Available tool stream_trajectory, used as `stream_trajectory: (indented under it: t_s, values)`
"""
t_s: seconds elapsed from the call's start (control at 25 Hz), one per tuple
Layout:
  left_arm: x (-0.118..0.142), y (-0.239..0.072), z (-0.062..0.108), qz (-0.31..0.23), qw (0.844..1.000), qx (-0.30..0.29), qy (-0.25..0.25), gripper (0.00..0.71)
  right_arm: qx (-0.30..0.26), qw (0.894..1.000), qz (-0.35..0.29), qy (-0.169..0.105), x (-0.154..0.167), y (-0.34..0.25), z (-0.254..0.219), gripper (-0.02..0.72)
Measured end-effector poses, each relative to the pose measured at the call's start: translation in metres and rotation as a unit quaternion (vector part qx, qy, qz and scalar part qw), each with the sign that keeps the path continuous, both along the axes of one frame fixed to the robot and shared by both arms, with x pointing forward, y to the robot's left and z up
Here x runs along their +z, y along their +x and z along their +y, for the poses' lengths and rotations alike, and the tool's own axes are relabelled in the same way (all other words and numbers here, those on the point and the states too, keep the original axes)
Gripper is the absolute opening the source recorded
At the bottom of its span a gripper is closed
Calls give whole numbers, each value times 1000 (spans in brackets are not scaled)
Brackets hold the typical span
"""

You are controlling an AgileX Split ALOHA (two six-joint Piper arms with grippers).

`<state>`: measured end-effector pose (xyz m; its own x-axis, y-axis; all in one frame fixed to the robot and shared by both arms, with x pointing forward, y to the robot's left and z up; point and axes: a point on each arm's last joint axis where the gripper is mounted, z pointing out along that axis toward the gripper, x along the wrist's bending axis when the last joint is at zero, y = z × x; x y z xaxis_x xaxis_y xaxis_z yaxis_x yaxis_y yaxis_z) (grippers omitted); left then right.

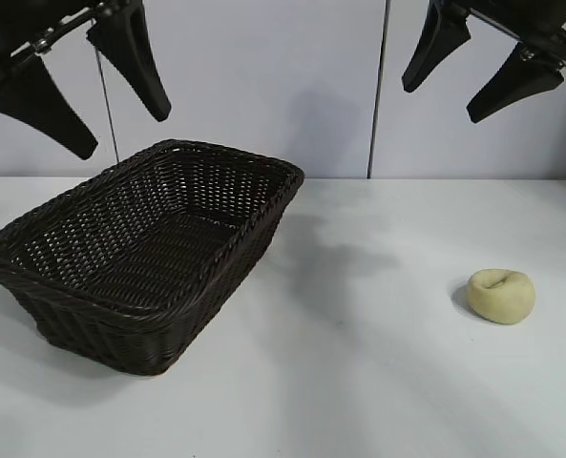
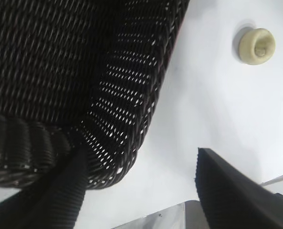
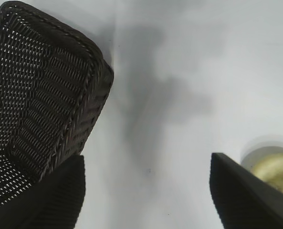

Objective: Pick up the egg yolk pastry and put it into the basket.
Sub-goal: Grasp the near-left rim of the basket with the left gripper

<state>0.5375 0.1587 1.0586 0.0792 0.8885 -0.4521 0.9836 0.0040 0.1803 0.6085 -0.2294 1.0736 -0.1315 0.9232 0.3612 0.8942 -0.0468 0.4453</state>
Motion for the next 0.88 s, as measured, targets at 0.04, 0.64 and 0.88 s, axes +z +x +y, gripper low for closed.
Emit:
stream_trajectory:
  t_s: [0.04, 0.64, 0.88]
  values:
    - [-4, -6, 3, 5, 1000, 5, 3, 477, 0, 1000, 0, 0, 0, 0, 0, 529]
    - [-55, -47, 28, 63, 950, 302, -46, 477, 3, 1000, 6, 0, 0, -1, 0, 529]
    - [-59, -42, 35, 59, 921, 384, -37, 477, 5, 1000, 12, 0, -1, -2, 0, 529]
